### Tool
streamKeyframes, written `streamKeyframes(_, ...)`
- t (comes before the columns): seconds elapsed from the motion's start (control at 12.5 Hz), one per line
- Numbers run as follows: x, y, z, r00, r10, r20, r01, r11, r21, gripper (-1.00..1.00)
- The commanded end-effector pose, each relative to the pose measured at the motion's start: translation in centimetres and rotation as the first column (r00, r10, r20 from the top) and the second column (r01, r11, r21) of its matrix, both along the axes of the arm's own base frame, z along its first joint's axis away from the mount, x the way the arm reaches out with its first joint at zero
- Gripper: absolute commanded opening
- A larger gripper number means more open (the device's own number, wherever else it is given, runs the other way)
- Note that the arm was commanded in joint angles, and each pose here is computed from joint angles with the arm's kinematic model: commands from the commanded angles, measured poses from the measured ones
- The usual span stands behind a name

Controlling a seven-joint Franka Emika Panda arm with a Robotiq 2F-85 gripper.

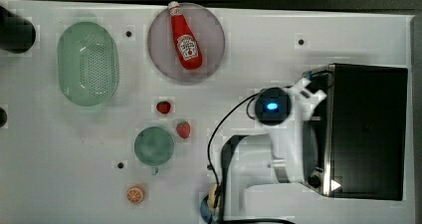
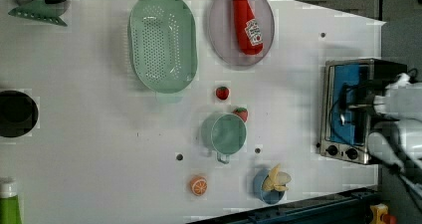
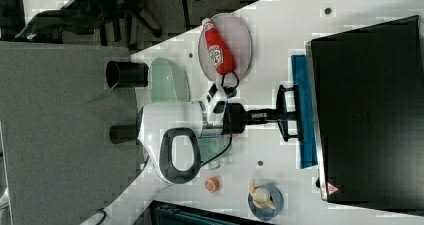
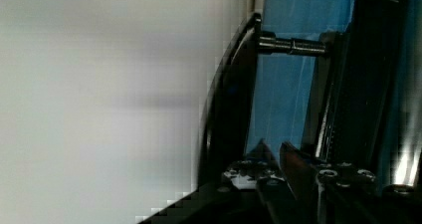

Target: Flap open oven.

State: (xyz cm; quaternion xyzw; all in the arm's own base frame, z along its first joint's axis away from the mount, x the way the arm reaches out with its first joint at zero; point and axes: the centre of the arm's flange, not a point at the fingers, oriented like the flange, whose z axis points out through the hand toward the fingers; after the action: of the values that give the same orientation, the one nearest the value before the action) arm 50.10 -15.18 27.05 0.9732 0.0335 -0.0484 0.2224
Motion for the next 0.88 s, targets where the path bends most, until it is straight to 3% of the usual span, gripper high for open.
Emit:
streamKeyframes(0.08, -0.4, 7.0, -4.6, 1.000, -0.012, -0.002, 0.011, 0.996, -0.089, -0.65)
streamKeyframes(0.48, -0.3, 10.9, -10.9, 0.998, -0.066, 0.017, 0.068, 0.984, -0.166, -0.65)
streamKeyframes(0.72, 0.6, 12.2, -14.0, 1.000, -0.027, -0.007, 0.026, 0.986, -0.168, -0.65)
streamKeyframes(0.88, 1.6, 12.5, -14.6, 1.000, -0.015, 0.011, 0.017, 0.988, -0.154, -0.65)
